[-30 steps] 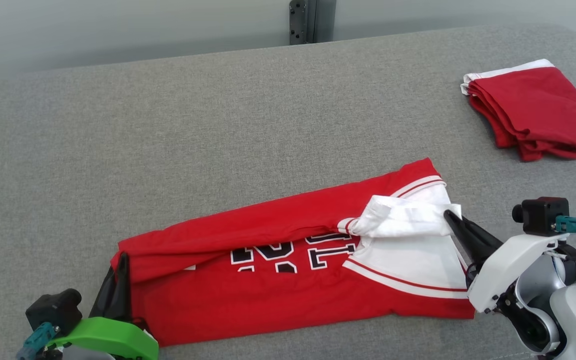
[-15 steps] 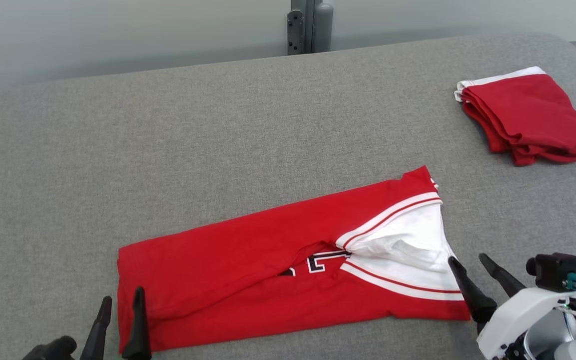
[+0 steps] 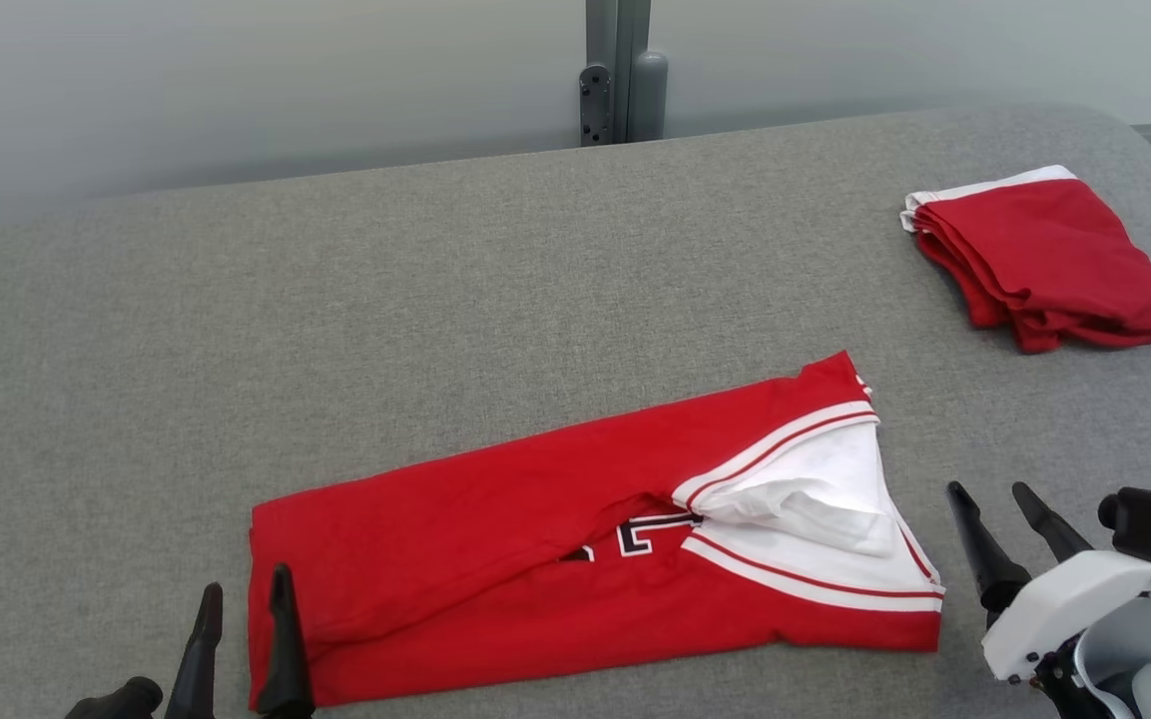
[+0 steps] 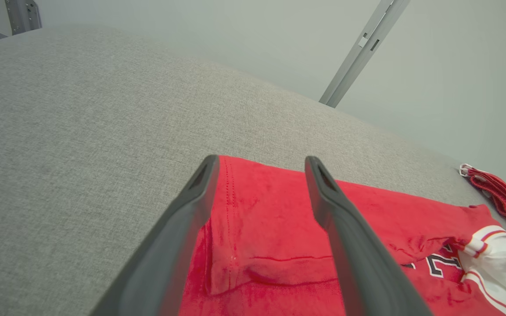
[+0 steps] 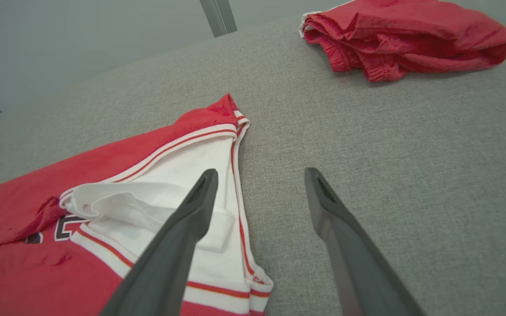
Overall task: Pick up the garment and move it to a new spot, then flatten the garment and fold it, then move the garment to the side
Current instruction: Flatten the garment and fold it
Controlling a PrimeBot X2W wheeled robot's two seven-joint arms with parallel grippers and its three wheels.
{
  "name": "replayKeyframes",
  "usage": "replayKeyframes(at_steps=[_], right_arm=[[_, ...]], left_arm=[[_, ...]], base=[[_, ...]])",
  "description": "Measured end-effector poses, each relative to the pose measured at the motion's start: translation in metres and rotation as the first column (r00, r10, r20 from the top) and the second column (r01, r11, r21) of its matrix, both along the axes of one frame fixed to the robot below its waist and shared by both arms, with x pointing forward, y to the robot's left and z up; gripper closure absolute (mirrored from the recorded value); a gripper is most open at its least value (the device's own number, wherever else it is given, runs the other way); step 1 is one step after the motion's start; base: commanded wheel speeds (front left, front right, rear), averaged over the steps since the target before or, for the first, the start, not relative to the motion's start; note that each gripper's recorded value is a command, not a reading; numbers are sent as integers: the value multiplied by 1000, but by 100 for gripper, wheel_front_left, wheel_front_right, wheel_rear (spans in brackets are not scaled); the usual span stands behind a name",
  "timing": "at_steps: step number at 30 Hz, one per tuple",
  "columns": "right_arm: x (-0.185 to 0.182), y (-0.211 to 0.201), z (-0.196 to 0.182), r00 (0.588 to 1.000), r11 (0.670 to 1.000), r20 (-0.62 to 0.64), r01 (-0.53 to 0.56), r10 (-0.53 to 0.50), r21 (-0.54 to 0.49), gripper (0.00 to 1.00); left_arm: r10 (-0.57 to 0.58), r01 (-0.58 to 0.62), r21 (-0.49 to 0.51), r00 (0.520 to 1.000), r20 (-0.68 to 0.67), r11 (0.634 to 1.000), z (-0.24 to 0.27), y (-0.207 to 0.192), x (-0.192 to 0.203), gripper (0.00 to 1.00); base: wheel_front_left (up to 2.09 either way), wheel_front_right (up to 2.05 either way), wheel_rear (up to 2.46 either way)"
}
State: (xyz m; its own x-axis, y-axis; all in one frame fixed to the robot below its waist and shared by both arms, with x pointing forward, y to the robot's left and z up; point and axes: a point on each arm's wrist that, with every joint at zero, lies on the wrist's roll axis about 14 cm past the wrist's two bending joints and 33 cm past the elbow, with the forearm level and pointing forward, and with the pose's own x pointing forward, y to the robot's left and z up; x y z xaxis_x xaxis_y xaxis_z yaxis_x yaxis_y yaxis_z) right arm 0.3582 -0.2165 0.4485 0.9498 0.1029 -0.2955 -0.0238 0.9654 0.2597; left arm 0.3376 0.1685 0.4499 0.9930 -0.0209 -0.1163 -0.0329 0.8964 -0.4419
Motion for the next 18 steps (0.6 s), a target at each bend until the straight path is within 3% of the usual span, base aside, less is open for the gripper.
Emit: replayKeyframes(at_steps=[18], right_arm=[[41,48,-64,955,990,-264,-141,132,-16,0]], left_arm=[[83,-83,27,997,2,996,-2,20,-12,0]], base=[[0,0,0]])
